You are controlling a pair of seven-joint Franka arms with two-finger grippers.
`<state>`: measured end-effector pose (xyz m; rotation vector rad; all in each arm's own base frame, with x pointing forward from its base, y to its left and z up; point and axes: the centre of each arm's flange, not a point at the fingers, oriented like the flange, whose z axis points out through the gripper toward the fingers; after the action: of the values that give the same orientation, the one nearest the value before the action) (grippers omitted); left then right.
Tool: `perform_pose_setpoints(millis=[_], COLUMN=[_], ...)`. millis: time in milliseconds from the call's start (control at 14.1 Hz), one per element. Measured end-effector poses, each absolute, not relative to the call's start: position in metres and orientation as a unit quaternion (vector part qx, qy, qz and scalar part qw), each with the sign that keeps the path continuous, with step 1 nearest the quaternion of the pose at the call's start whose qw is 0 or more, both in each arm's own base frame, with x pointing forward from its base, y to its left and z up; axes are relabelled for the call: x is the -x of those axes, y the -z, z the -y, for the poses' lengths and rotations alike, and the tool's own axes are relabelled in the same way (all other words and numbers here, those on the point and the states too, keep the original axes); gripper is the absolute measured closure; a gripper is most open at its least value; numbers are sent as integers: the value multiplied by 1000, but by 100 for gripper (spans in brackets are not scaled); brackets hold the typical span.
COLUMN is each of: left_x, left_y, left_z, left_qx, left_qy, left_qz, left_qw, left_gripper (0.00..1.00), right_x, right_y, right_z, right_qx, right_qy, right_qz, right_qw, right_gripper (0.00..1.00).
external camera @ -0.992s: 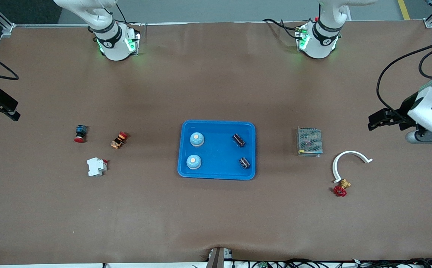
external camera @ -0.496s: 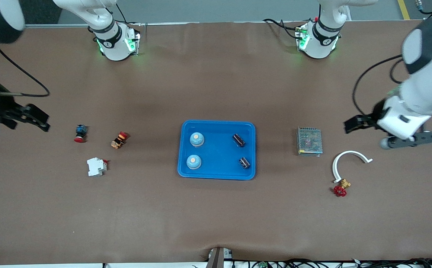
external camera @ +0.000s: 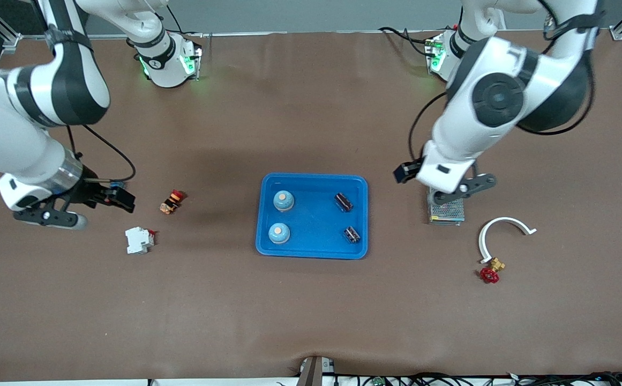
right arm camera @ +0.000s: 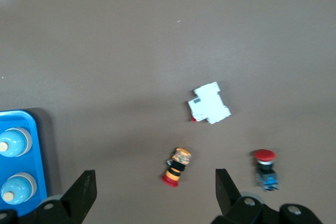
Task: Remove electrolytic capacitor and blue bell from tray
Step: 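Lower the right gripper onto a bell while the left gripper lowers onto a capacitor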
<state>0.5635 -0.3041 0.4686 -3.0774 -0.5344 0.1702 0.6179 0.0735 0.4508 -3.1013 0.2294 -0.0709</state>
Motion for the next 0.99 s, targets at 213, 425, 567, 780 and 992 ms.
perform_pose_setpoints(millis=[213, 425, 567, 780, 992], left_x=[-565, -566, -566, -556, -562], left_y=[-428, -373, -337, -299, -300], left_z=[339, 366, 384, 412, 411], left_qx=[977, 972, 969, 963, 957], left_qy=[-52, -58, -58, -54, -49], left_qz=[208, 226, 239, 264, 287], left_qw=[4, 7, 4, -2, -5], left_gripper=[0, 0, 0, 0, 0], right_x=[-629, -630, -626, -616, -617], right_y=[-411, -379, -365, -345, -323], right_z=[-101, -155, -191, -235, -266], right_qx=[995, 990, 988, 989, 992], right_qy=[21, 29, 34, 32, 26], right_qz=[-100, -135, -150, -142, -121], right_qw=[19, 25, 30, 31, 25], right_gripper=[0, 0, 0, 0, 0])
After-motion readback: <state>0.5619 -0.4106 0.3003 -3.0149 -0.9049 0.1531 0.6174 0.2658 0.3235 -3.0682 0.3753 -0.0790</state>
